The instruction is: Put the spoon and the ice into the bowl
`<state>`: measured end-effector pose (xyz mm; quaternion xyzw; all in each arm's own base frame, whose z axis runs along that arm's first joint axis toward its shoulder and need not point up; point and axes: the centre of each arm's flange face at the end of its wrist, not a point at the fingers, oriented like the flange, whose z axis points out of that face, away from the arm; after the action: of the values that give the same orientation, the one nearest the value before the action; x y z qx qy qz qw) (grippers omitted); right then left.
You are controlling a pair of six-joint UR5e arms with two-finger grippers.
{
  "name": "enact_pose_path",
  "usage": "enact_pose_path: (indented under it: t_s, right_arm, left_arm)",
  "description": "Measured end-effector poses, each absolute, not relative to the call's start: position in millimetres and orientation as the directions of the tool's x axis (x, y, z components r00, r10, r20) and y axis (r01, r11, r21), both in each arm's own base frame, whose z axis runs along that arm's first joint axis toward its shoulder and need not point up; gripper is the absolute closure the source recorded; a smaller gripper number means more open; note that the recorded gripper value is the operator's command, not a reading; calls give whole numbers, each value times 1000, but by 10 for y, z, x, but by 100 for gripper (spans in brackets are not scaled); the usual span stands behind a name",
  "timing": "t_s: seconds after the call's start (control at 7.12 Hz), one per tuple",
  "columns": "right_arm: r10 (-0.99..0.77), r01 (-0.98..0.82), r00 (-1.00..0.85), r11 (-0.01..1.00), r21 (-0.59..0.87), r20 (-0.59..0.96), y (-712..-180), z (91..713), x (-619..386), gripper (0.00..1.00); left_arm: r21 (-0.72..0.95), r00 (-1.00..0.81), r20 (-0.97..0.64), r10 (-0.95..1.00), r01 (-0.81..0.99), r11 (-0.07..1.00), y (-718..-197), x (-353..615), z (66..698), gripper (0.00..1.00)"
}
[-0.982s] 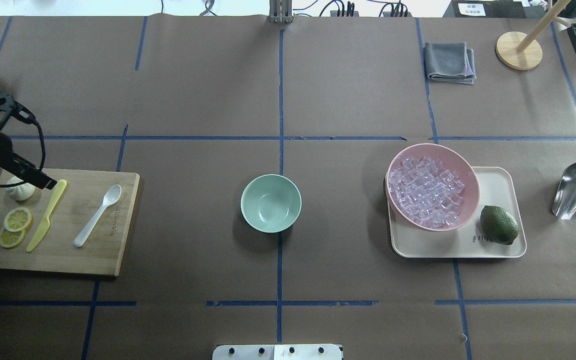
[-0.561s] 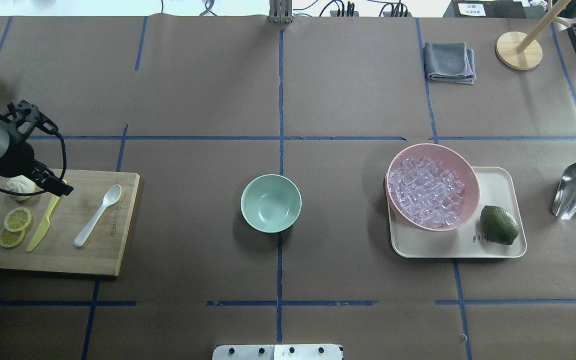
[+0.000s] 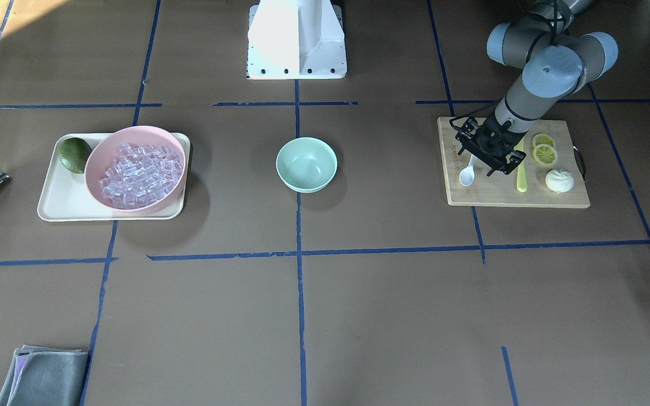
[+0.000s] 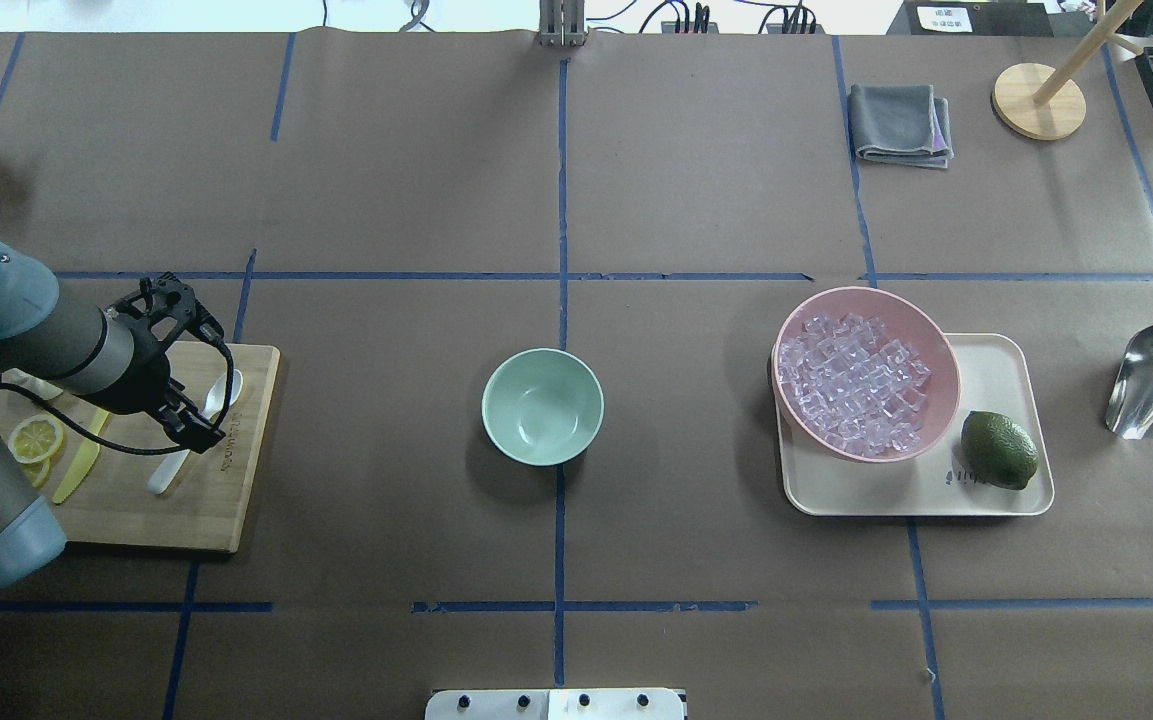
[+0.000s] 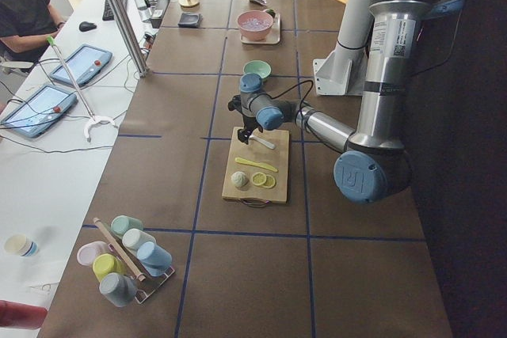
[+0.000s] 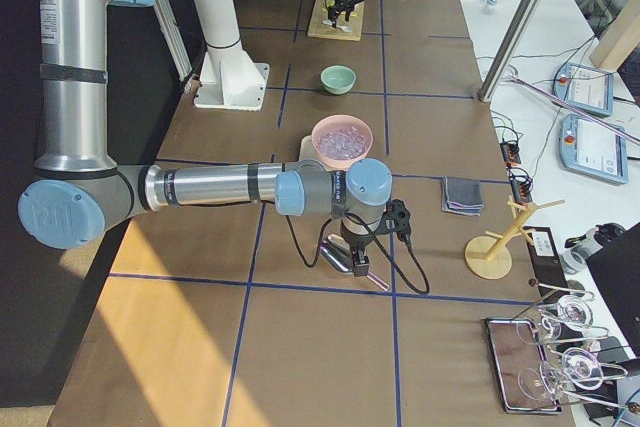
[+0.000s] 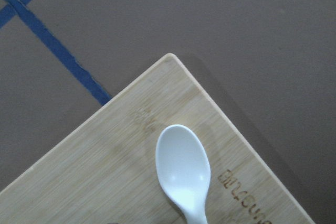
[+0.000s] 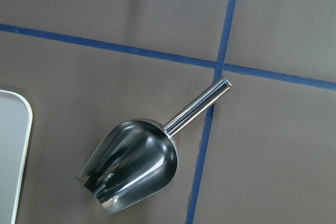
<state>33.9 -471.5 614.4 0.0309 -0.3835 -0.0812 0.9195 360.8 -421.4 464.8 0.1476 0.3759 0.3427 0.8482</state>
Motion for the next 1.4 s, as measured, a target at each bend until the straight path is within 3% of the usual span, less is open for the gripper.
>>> enact_pose_path:
  t_s: [0.28,0.7,0.84,1.4]
  right_arm:
    - [-173,126,693,985,119,700,-4715,6147,337,1]
    - [-171,125,693,985,116,701,-4714,6148,338,1]
    - [-169,124,692,986,115,701,-4713,6148,337,1]
    - [-170,124,692,985,116,702,-4714,6146,335,1]
  left_arm:
    - [504,482,-537,692,-474,722,-4214,3621,4670,66]
    - [497,482,-541,689,-478,724,-4196,3612,4707,92]
    - [496,483,-541,689,-478,725,-4192,3610,4714,99]
    - [476,483,-577,659,-457,751,-4186,3626,4408,100]
